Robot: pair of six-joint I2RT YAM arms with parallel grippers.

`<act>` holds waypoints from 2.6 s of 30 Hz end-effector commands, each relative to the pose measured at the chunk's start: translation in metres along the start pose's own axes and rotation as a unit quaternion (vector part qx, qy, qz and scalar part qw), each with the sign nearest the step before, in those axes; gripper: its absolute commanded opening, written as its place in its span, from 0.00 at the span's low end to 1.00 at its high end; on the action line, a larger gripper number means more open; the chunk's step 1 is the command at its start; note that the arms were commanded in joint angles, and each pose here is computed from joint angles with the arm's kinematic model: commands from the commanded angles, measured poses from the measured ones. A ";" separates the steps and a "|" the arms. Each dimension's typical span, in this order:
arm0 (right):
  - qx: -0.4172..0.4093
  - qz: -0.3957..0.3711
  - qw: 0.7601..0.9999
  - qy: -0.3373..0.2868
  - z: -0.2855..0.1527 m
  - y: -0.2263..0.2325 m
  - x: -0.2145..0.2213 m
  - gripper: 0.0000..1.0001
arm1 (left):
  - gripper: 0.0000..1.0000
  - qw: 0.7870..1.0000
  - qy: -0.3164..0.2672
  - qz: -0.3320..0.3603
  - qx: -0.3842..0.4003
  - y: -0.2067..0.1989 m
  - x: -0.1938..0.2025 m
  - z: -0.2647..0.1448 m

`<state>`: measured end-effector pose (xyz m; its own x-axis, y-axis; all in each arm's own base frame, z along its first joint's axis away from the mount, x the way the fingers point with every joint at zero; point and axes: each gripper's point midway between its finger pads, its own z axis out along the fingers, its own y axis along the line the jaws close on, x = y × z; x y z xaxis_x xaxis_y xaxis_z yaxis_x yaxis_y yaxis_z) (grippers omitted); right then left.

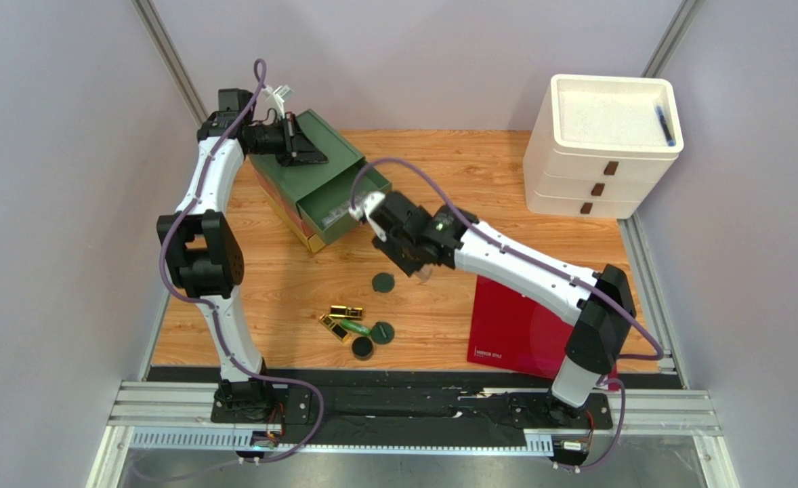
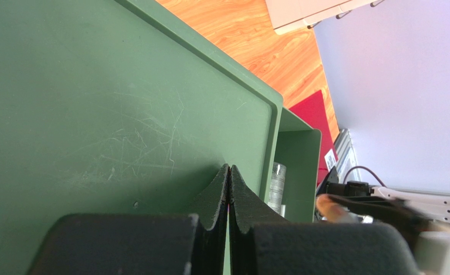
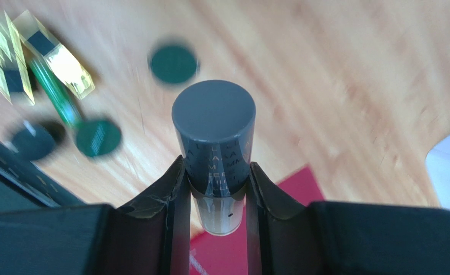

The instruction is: Organize the makeup

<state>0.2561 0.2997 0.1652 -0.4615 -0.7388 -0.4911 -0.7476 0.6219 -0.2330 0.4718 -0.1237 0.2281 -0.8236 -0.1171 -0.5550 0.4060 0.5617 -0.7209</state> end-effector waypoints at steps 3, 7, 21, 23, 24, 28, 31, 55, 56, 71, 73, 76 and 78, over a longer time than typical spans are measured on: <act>-0.039 0.128 0.979 -0.153 -0.050 -0.047 -0.119 0.00 | 0.00 0.985 0.095 -0.086 -0.120 0.086 0.071 0.020; -0.116 0.214 0.947 -0.208 -0.063 -0.064 -0.160 0.00 | 0.00 0.984 0.095 -0.084 -0.124 0.088 0.069 0.020; -0.396 0.421 0.776 -0.253 -0.058 -0.069 -0.241 0.00 | 0.00 0.984 0.095 -0.088 -0.125 0.090 0.066 0.022; -0.403 0.422 0.771 -0.255 -0.059 -0.069 -0.248 0.00 | 0.00 0.984 0.096 -0.087 -0.123 0.090 0.066 0.023; -0.401 0.428 0.772 -0.246 -0.048 -0.069 -0.248 0.00 | 0.00 0.984 0.094 -0.086 -0.124 0.090 0.065 0.022; -0.394 0.437 0.777 -0.224 -0.038 -0.066 -0.246 0.02 | 0.00 0.984 0.092 -0.086 -0.125 0.090 0.063 0.022; -0.385 0.440 0.782 -0.214 -0.032 -0.064 -0.243 0.17 | 0.00 0.984 0.093 -0.087 -0.125 0.091 0.064 0.023; -0.318 0.407 0.824 -0.234 -0.053 -0.072 -0.229 0.49 | 0.00 0.984 0.091 -0.083 -0.128 0.090 0.060 0.021; -0.309 0.406 0.829 -0.229 -0.050 -0.072 -0.223 0.43 | 0.00 0.984 0.091 -0.083 -0.128 0.090 0.060 0.021; -0.320 0.324 0.884 -0.102 -0.034 -0.036 -0.128 0.00 | 0.00 0.984 0.093 -0.081 -0.127 0.090 0.059 0.020; -0.310 0.315 0.896 -0.054 -0.018 -0.025 -0.109 0.00 | 0.00 0.984 0.095 -0.080 -0.127 0.089 0.060 0.020; -0.294 0.300 0.907 -0.020 0.000 -0.014 -0.096 0.00 | 0.00 0.984 0.097 -0.080 -0.129 0.090 0.062 0.019; -0.278 0.293 0.915 -0.003 0.013 -0.008 -0.093 0.00 | 0.00 0.984 0.099 -0.080 -0.128 0.090 0.063 0.020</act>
<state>0.3239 0.3651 0.2352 -0.8715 -0.2069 -0.4445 -0.4646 0.6381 0.6140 0.4736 -0.1246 0.2285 -0.8495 -0.1232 -0.5130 0.3739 0.5454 -0.7501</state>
